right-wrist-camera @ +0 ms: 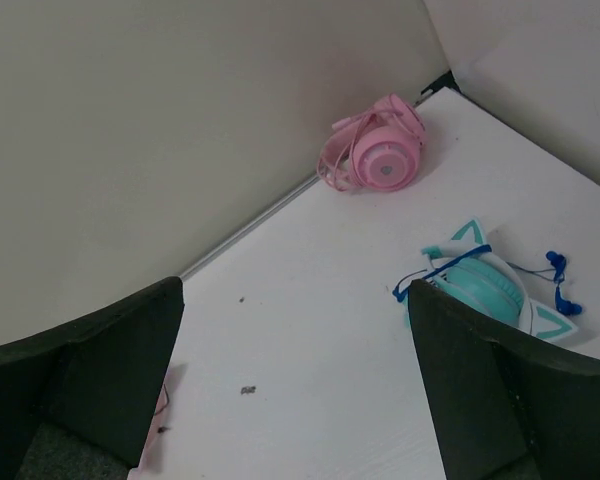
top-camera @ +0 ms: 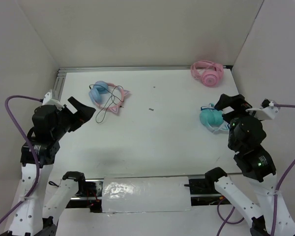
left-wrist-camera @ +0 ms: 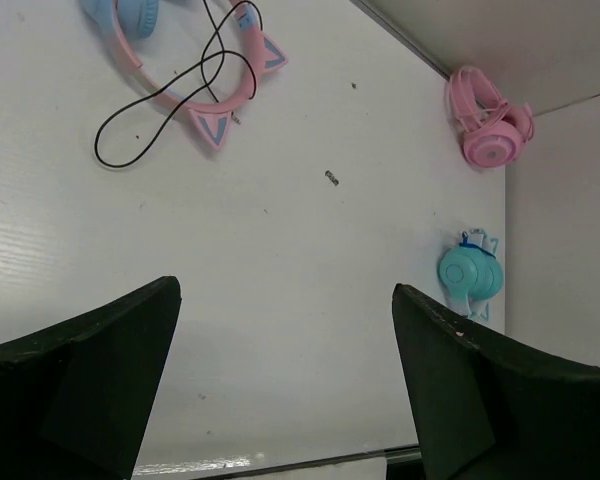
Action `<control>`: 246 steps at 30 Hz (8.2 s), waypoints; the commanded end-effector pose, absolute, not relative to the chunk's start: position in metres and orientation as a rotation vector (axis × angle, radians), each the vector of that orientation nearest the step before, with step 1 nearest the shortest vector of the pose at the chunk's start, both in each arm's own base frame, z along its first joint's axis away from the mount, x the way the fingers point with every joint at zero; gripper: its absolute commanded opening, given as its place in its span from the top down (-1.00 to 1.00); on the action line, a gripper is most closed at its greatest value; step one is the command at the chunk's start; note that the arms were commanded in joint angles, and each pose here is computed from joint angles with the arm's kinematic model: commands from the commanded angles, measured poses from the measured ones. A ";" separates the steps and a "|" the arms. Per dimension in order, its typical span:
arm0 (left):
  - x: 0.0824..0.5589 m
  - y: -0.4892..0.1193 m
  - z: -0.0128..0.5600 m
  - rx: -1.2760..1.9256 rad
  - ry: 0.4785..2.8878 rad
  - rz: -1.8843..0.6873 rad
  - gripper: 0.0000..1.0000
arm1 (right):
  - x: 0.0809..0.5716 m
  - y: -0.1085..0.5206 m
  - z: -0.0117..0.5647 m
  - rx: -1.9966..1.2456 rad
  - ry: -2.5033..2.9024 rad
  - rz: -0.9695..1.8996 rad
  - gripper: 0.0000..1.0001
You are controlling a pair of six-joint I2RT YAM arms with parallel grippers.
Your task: Wrap the headphones
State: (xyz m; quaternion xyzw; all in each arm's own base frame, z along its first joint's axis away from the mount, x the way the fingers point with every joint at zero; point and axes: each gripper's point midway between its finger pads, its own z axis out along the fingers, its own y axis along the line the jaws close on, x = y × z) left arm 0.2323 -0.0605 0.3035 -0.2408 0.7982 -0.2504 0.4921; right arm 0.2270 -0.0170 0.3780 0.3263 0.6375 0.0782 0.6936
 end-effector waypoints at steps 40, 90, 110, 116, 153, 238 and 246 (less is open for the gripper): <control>0.457 0.006 0.055 -1.060 2.464 -0.147 -0.94 | 0.294 -0.003 0.320 0.682 1.588 -0.036 -0.99; 0.274 -0.171 0.327 -0.360 1.963 -0.671 1.00 | 0.196 0.211 0.296 -0.313 1.291 1.044 -0.99; 0.254 -0.196 0.318 -0.328 2.017 -0.853 1.00 | 0.224 0.271 0.316 -0.333 1.288 1.212 -0.94; 0.249 -0.199 0.316 -0.331 1.999 -0.902 1.00 | 0.245 0.267 0.304 -0.211 1.357 1.169 0.44; 0.275 -0.121 0.208 -0.397 2.201 -0.400 1.00 | 0.283 0.065 0.275 0.519 1.781 0.097 0.70; 0.402 -0.156 0.319 -1.443 1.871 -0.577 1.00 | 0.213 0.384 0.070 -0.520 2.132 0.567 0.89; 0.391 -0.127 0.237 -1.574 1.965 -0.244 1.00 | 0.210 0.332 0.149 -0.445 2.095 0.416 1.00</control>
